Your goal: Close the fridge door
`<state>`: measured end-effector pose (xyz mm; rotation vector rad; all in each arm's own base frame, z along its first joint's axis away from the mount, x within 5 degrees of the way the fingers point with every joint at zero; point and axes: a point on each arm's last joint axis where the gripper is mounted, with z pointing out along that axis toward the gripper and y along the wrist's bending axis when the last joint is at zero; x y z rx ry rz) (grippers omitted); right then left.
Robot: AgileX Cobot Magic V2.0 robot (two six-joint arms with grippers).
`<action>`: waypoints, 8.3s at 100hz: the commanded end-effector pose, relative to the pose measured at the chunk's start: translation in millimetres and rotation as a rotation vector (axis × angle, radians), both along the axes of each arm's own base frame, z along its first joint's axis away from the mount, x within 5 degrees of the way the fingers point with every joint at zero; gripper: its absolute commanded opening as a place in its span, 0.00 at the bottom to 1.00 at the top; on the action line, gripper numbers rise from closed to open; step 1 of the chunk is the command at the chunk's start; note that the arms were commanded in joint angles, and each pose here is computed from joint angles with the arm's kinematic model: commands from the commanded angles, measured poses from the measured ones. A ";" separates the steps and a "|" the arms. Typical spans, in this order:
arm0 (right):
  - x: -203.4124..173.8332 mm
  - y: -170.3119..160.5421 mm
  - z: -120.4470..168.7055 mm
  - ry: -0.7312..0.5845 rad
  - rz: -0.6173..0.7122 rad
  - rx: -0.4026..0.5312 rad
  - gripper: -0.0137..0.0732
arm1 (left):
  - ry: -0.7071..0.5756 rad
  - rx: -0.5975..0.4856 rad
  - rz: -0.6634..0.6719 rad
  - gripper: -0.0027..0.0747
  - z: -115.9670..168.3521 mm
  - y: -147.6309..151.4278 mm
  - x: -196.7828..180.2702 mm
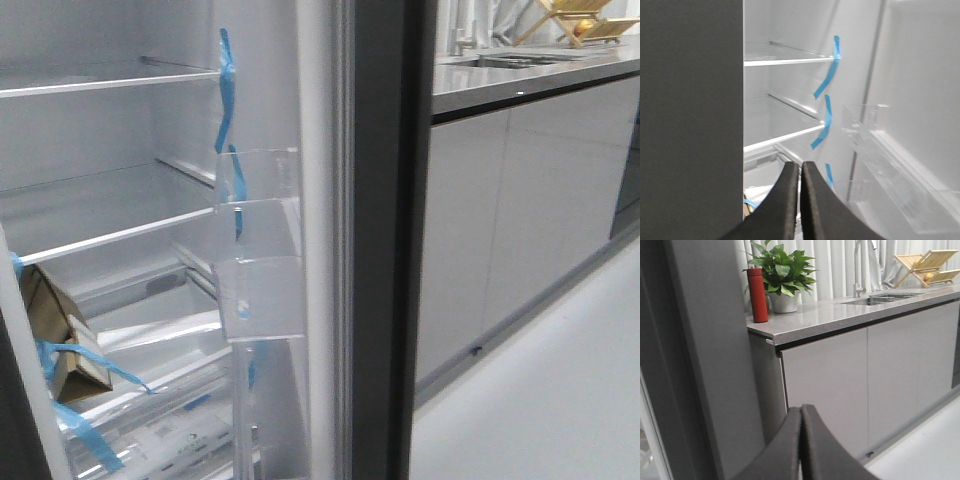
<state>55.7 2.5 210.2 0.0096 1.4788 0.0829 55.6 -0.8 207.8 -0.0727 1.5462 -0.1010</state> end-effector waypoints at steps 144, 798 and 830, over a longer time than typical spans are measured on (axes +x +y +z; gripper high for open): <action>-1.4 0.2 0.5 -0.074 -0.001 -0.015 0.07 | -0.063 -0.009 -0.006 0.01 -4.9 -0.4 -0.2; -2.6 3.7 4.9 -0.121 0.073 0.035 0.07 | -0.063 -0.009 -0.006 0.01 -4.9 -0.4 -0.2; -2.7 3.7 5.3 -0.125 0.073 0.038 0.07 | -0.063 -0.009 -0.006 0.01 -4.9 -0.4 -0.2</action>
